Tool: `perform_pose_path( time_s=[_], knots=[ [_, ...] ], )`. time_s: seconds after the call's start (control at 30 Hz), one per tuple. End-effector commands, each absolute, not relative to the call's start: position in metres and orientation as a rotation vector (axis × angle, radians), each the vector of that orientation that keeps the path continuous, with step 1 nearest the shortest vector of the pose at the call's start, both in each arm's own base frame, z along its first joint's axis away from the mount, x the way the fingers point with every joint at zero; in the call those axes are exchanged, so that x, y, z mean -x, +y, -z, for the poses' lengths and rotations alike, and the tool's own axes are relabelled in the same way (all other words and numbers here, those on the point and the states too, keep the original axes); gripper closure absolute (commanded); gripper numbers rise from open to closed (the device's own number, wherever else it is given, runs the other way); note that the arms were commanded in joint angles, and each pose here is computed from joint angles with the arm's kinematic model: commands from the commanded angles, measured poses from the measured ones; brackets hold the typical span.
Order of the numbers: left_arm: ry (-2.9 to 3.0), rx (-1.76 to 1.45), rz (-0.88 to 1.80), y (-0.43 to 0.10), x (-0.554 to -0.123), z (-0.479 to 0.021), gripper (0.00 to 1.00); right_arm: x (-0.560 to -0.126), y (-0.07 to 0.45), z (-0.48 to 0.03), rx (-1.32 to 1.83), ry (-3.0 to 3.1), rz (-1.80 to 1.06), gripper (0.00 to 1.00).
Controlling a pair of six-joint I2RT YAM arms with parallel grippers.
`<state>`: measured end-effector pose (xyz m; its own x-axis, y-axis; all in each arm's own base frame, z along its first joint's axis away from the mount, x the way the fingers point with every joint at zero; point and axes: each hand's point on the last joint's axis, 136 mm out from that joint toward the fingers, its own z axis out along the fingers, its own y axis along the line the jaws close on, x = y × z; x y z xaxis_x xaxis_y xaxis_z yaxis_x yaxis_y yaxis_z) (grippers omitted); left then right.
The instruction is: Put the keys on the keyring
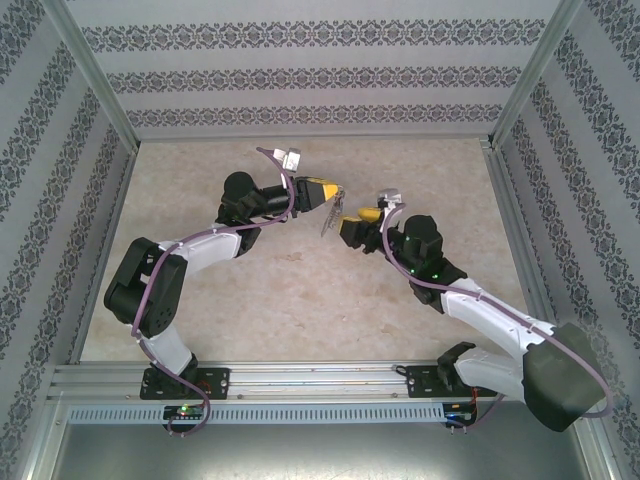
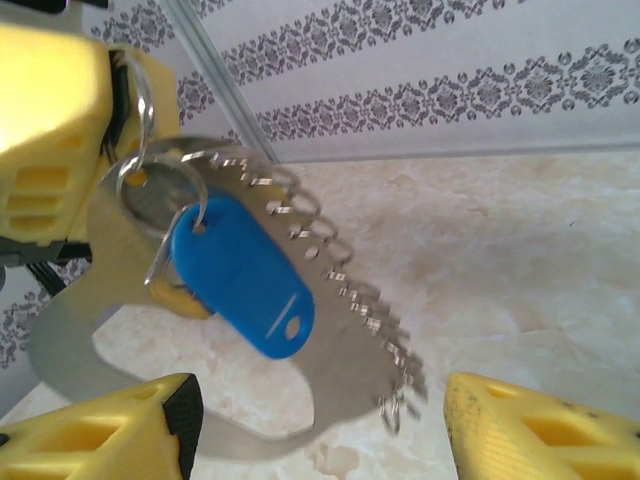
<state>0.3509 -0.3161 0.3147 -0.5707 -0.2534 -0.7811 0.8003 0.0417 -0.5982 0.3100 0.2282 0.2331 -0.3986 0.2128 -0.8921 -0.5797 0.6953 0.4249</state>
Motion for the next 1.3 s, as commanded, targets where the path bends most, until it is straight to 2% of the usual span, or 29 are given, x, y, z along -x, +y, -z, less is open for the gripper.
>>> perform_pose_path(
  time_s=[0.0, 0.5, 0.7, 1.27],
  knots=[
    [1.389, -0.656, 1.650, -0.318, -0.334, -0.351, 1.00, -0.313, 0.232, -0.242, 0.322, 1.744, -0.838, 0.33],
    [1.393, -0.659, 1.649, -0.318, -0.334, -0.350, 1.00, -0.326, 0.240, -0.271, 0.363, 1.695, -0.780, 0.36],
    [1.394, -0.661, 1.647, -0.318, -0.334, -0.350, 1.00, -0.325, 0.245, -0.266, 0.398, 1.710, -0.787, 0.55],
    [1.396, -0.665, 1.647, -0.320, -0.336, -0.348, 1.00, -0.318, 0.238, -0.258, 0.439, 1.733, -0.734, 0.97]
  ],
)
